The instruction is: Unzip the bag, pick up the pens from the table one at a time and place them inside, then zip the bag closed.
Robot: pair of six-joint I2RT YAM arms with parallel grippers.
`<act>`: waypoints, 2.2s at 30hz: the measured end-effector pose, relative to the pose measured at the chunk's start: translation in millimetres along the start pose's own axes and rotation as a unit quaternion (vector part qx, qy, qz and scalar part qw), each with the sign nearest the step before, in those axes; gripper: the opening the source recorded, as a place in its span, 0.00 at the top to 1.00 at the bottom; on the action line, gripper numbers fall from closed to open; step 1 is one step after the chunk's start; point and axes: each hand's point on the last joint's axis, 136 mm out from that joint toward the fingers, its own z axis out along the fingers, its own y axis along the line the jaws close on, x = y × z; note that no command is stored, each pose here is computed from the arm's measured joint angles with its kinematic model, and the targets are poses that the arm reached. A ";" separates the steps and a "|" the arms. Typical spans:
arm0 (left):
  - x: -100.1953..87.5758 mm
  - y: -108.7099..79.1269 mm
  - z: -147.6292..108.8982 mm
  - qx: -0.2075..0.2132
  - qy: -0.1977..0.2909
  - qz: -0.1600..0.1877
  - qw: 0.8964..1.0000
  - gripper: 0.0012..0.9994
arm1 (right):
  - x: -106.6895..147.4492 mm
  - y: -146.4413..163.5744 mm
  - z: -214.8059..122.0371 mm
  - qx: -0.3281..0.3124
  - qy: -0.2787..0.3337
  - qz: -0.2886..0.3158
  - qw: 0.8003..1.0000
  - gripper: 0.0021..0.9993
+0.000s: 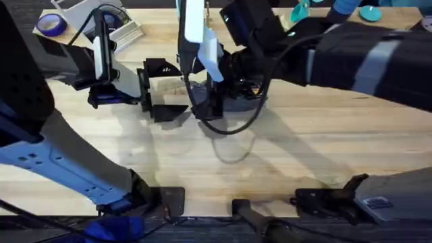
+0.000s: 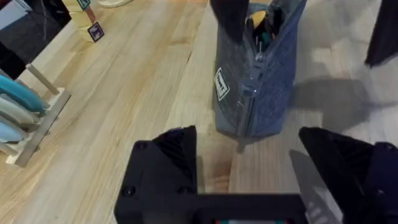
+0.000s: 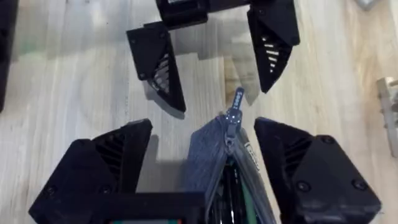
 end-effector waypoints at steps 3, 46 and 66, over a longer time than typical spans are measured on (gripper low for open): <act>0.0 0.0 0.0 0.000 0.000 0.000 1.000 0.01 | 3.6 -2.0 8.7 -0.002 0.000 0.010 1.000 0.00; -0.1 -0.2 0.0 0.000 0.000 -0.001 1.000 0.01 | 19.3 -14.8 40.8 0.010 0.006 0.044 0.999 0.18; -0.1 -0.2 0.0 0.000 0.000 -0.001 1.000 0.01 | 22.6 -20.0 49.7 0.018 0.004 0.041 0.999 0.20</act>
